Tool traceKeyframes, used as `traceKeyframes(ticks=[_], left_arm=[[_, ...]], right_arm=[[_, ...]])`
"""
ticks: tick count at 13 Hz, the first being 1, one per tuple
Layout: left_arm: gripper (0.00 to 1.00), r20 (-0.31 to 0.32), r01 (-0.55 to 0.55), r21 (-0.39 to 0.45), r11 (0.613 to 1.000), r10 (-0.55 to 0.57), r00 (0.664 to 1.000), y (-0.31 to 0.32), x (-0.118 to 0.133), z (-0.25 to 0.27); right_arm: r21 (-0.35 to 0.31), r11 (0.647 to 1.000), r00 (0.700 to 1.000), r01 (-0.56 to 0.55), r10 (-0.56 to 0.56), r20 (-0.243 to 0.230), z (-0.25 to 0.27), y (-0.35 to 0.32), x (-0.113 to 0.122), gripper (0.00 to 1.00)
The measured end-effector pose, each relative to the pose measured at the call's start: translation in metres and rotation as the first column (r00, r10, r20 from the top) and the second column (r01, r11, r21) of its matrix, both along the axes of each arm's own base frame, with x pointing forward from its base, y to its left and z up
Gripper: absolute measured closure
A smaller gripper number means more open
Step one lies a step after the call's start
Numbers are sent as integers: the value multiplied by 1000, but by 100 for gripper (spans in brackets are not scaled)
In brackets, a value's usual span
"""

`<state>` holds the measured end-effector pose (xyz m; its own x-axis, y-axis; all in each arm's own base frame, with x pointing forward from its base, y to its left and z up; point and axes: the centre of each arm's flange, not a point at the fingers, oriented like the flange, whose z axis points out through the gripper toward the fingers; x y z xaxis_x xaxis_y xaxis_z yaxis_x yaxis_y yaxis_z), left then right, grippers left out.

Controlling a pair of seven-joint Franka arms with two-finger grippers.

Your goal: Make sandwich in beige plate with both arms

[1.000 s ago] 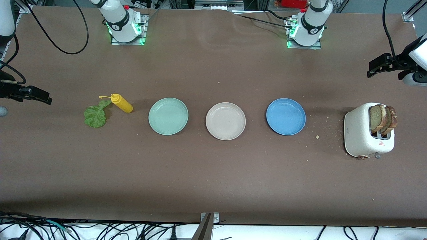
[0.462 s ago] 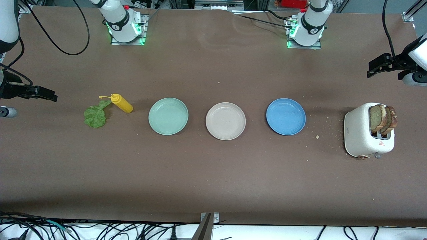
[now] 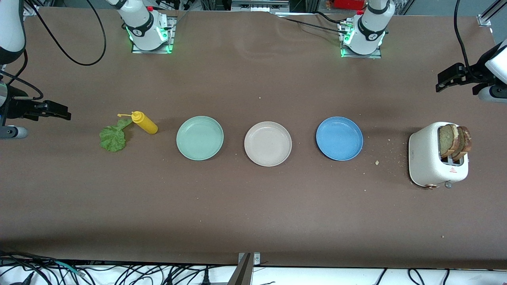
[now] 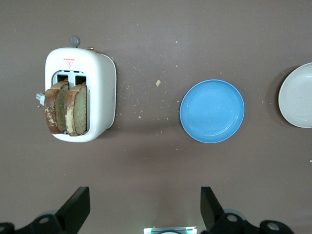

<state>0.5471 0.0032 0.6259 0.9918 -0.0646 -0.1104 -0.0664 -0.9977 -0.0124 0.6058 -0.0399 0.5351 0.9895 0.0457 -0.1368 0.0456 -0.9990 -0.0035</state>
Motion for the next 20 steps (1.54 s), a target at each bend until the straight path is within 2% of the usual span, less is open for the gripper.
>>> traceKeyframes(ticks=[9, 20], left_arm=[[0, 1, 0, 0, 1000, 0, 1000, 0, 0, 0], [0, 7, -14, 14, 1000, 14, 1000, 9, 0, 1]], right_arm=[[8, 1000, 1000, -21, 21, -9, -6, -1, -12, 0], [0, 1000, 1000, 11, -11, 6, -5, -19, -12, 0]])
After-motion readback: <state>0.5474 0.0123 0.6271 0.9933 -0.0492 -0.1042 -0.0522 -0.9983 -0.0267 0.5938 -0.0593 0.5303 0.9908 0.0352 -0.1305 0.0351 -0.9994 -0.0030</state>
